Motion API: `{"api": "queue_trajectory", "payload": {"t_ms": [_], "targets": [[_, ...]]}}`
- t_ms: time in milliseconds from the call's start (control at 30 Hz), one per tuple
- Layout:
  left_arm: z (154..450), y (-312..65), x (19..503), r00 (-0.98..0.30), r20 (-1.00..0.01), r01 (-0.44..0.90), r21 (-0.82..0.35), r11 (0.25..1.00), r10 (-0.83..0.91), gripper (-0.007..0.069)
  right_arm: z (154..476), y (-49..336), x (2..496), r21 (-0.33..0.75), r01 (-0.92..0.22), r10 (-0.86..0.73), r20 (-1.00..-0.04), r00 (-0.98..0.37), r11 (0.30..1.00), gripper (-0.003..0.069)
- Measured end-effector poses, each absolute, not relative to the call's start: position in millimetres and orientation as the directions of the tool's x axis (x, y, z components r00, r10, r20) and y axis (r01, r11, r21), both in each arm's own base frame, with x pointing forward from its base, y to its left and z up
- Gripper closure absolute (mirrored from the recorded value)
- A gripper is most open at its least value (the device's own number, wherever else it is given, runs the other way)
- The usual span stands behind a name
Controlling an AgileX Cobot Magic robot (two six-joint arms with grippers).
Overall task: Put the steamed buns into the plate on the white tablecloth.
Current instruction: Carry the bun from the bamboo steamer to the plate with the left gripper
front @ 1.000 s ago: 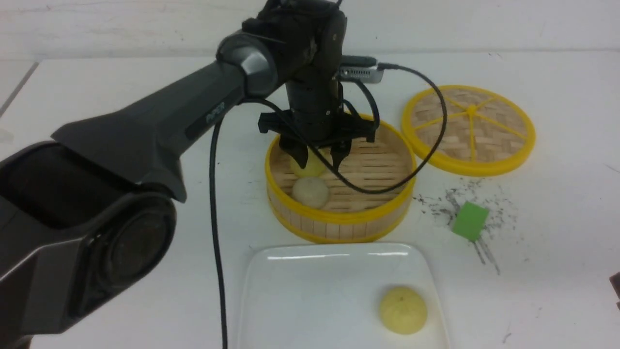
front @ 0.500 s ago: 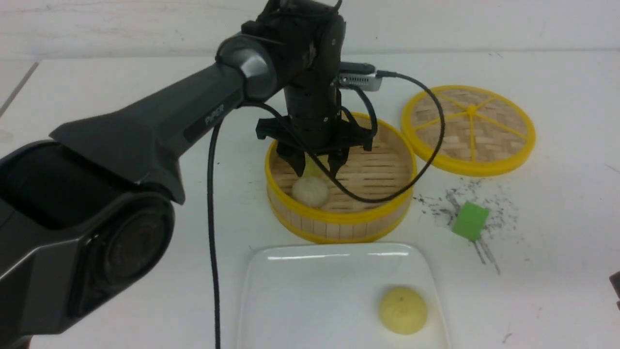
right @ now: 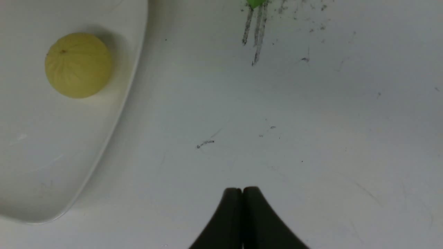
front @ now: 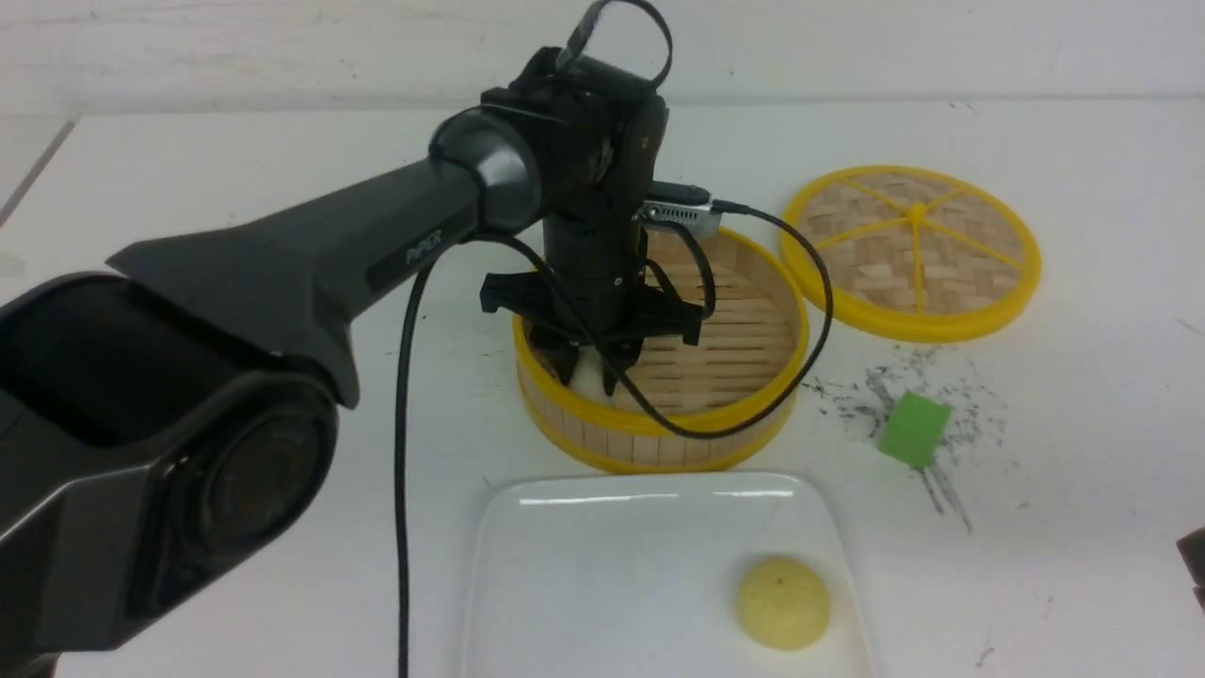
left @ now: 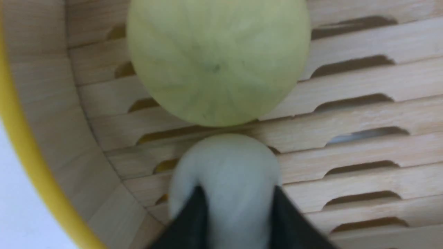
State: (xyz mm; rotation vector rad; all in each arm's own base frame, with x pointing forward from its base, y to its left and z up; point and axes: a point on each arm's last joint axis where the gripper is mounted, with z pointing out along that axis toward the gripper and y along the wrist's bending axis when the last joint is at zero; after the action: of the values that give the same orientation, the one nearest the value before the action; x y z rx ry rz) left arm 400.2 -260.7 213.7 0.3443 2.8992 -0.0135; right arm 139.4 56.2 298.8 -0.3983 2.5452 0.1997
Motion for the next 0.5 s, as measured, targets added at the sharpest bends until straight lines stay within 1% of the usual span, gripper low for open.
{"api": "queue_trajectory", "payload": {"t_ms": [33,100,133,167,200,233,267,300,333,367,400,433,467,500], "targets": [[216.3,-260.8,400.1,-0.947,-0.224,0.232,0.014,0.973,0.229,0.0488,298.8,56.2,139.4,0.059,-0.322,-0.240,-0.543,-0.805,0.945,0.0646],[233.4,-260.9,399.6,-0.940,-0.258,0.230,-0.004,0.973,0.222,0.0575,298.8,56.2,139.4,0.059,-0.322,-0.240,-0.543,-0.805,0.945,0.0645],[238.2,-260.9,399.4,-0.938,-0.269,0.230,-0.010,0.973,0.219,0.0579,298.8,56.2,139.4,0.059,-0.322,-0.240,-0.543,-0.805,0.945,0.0645],[254.3,-260.9,397.9,-0.930,-0.303,0.230,-0.034,0.972,0.210,0.0595,298.7,56.2,139.4,0.059,-0.322,-0.240,-0.543,-0.805,0.945,0.0643],[277.8,-258.9,393.5,-0.916,-0.350,0.232,-0.062,0.971,0.197,0.0597,298.7,56.2,139.4,0.059,-0.322,-0.240,-0.543,-0.805,0.945,0.0641],[293.0,-257.2,389.4,-0.907,-0.376,0.235,-0.084,0.968,0.187,0.0598,298.7,56.2,139.4,0.059,-0.322,-0.240,-0.543,-0.805,0.945,0.0641],[300.4,-255.9,387.0,-0.903,-0.390,0.237,-0.093,0.967,0.184,0.0598,298.7,56.2,139.4,0.059,-0.322,-0.240,-0.543,-0.805,0.945,0.0641],[335.3,-249.2,373.1,-0.879,-0.445,0.258,-0.137,0.957,0.173,0.0598,298.7,56.3,139.3,0.060,-0.321,-0.239,-0.542,-0.805,0.945,0.0639],[352.3,-244.3,364.0,-0.865,-0.471,0.275,-0.152,0.949,0.175,0.0598,298.7,56.5,139.3,0.063,-0.321,-0.238,-0.542,-0.806,0.945,0.0638],[364.1,-239.7,355.9,-0.855,-0.487,0.286,-0.162,0.944,0.176,0.0598,298.8,56.7,139.2,0.066,-0.321,-0.236,-0.542,-0.807,0.945,0.0637],[366.7,-238.5,353.9,-0.854,-0.490,0.289,-0.164,0.943,0.176,0.0598,298.8,56.8,139.1,0.068,-0.321,-0.235,-0.542,-0.807,0.945,0.0637],[378.4,-231.3,341.5,-0.847,-0.499,0.302,-0.172,0.938,0.181,0.0596,298.7,57.0,139.0,0.071,-0.321,-0.234,-0.541,-0.808,0.944,0.0634],[383.4,-223.3,327.9,-0.851,-0.491,0.304,-0.176,0.936,0.184,0.0594,298.7,57.2,138.9,0.074,-0.321,-0.232,-0.541,-0.809,0.944,0.0633],[381.3,-219.8,318.2,-0.861,-0.471,0.306,-0.175,0.936,0.193,0.0592,298.7,57.2,138.9,0.074,-0.320,-0.232,-0.541,-0.809,0.944,0.0631]]}}
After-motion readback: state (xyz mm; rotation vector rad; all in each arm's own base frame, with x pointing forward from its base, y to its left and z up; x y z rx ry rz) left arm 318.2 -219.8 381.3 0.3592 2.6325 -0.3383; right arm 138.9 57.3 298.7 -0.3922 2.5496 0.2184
